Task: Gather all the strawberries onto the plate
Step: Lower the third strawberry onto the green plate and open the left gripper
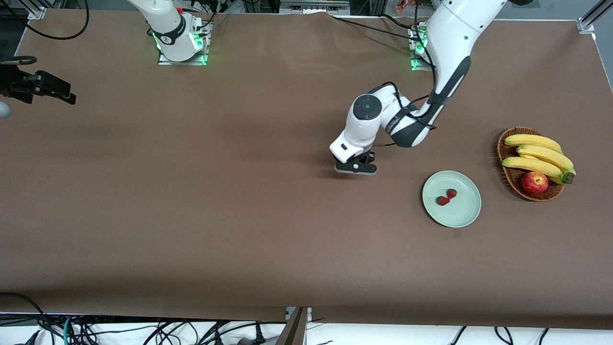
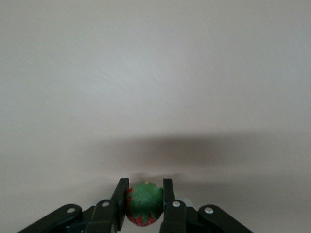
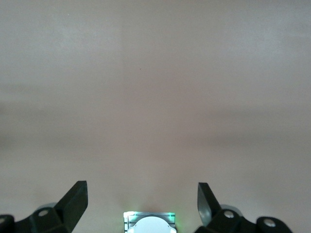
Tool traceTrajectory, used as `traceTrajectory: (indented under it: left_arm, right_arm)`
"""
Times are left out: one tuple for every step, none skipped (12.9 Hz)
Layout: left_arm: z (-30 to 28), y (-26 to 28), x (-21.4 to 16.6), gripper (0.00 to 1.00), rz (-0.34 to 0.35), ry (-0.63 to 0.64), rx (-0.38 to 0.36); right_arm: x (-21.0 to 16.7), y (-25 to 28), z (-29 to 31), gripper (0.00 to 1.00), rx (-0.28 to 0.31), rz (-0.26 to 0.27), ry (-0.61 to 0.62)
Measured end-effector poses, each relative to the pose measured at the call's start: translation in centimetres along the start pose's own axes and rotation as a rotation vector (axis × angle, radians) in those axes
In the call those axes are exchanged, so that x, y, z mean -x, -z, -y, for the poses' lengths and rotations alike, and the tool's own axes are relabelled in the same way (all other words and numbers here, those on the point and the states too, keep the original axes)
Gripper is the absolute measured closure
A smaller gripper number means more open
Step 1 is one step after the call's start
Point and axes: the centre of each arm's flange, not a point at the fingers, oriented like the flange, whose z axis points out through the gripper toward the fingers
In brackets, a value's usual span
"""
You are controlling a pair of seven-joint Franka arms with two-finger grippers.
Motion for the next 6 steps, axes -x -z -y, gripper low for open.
traceTrajectory:
  left_arm:
    - [1.9,1.9,-1.4,0.67,-0.009,-0.001,-0.028]
    - [4.0,3.5,-2.6,0.67,-0.018,-0.012,-0.049]
    - [6.5,4.7,-3.8,0.67,-0.024,-0.039,-0.066]
    - [9.5,5.3,-5.2,0.67,-0.027,-0.079,-0.076]
    - [13.4,5.4,-6.6,0.67,-0.024,-0.132,-0.083]
    - [17.5,5.2,-7.7,0.67,-0.014,-0.181,-0.089]
  right_arm:
    - [-0.1,-0.1,0.2,0.00,0.000,0.002,0.004]
    - [-0.1,-0.3,0.3,0.00,0.001,0.005,0.006]
    - [-0.2,-0.3,0.3,0.00,0.001,0.007,0.006]
    - [-0.2,-0.4,0.3,0.00,0.001,0.008,0.006]
    - [-0.2,-0.4,0.4,0.00,0.001,0.008,0.006]
    - [-0.3,-0.5,0.4,0.00,0.001,0.009,0.008]
